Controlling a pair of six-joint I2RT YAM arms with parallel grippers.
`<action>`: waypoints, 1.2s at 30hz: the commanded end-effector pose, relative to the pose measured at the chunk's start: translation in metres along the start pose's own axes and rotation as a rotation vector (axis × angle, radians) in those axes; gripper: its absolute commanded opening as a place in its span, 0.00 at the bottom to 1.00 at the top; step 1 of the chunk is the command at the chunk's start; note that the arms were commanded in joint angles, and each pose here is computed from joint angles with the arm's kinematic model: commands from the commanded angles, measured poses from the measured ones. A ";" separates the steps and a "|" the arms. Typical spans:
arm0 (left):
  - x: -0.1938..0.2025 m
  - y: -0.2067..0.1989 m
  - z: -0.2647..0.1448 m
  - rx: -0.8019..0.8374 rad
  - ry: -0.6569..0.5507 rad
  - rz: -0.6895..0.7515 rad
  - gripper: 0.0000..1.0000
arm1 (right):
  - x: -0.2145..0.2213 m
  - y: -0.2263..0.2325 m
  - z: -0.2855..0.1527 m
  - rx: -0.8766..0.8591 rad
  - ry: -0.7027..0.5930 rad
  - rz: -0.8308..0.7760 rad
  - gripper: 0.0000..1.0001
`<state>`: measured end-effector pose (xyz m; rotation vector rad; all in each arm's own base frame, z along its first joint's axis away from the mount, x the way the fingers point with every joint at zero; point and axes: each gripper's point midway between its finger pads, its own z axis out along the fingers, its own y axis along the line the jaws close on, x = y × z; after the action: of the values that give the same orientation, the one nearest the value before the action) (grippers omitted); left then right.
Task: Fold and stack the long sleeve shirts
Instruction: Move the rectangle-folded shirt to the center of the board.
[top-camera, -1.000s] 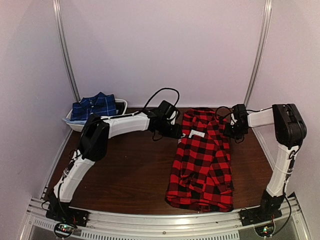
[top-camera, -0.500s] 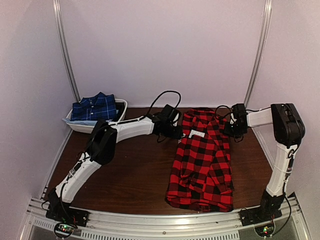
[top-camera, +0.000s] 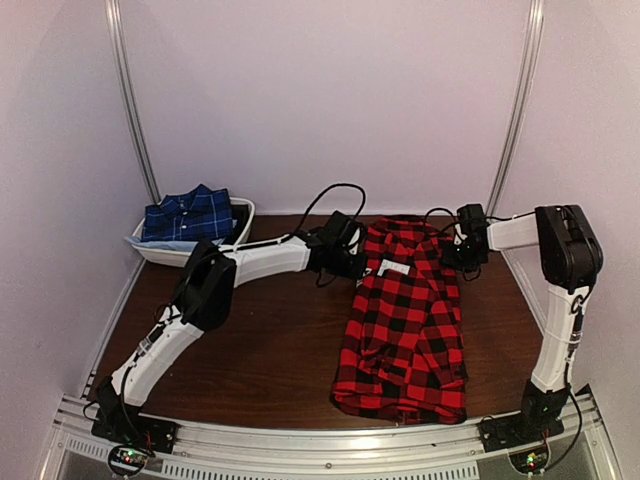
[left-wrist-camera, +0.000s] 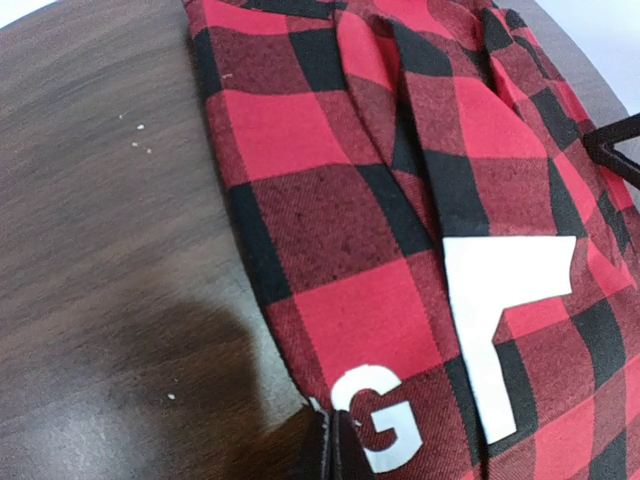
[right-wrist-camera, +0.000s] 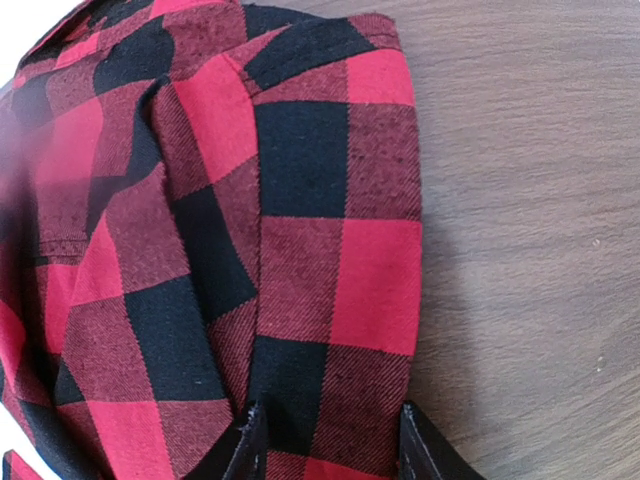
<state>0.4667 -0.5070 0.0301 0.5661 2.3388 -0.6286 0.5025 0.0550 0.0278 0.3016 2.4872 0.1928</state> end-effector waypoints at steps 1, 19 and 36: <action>-0.010 0.001 -0.005 -0.026 -0.054 -0.010 0.00 | 0.019 0.001 0.008 0.030 0.069 -0.029 0.45; -0.006 0.131 -0.074 -0.250 -0.046 -0.110 0.00 | 0.022 0.062 -0.018 -0.069 0.072 -0.138 0.53; -0.019 0.137 -0.143 -0.166 -0.007 -0.159 0.41 | 0.121 0.100 -0.102 -0.251 0.130 -0.186 0.53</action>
<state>0.5085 -0.3162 0.0449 0.3077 2.4595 -0.3714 0.3841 0.1637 0.0534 -0.0233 2.5801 0.3867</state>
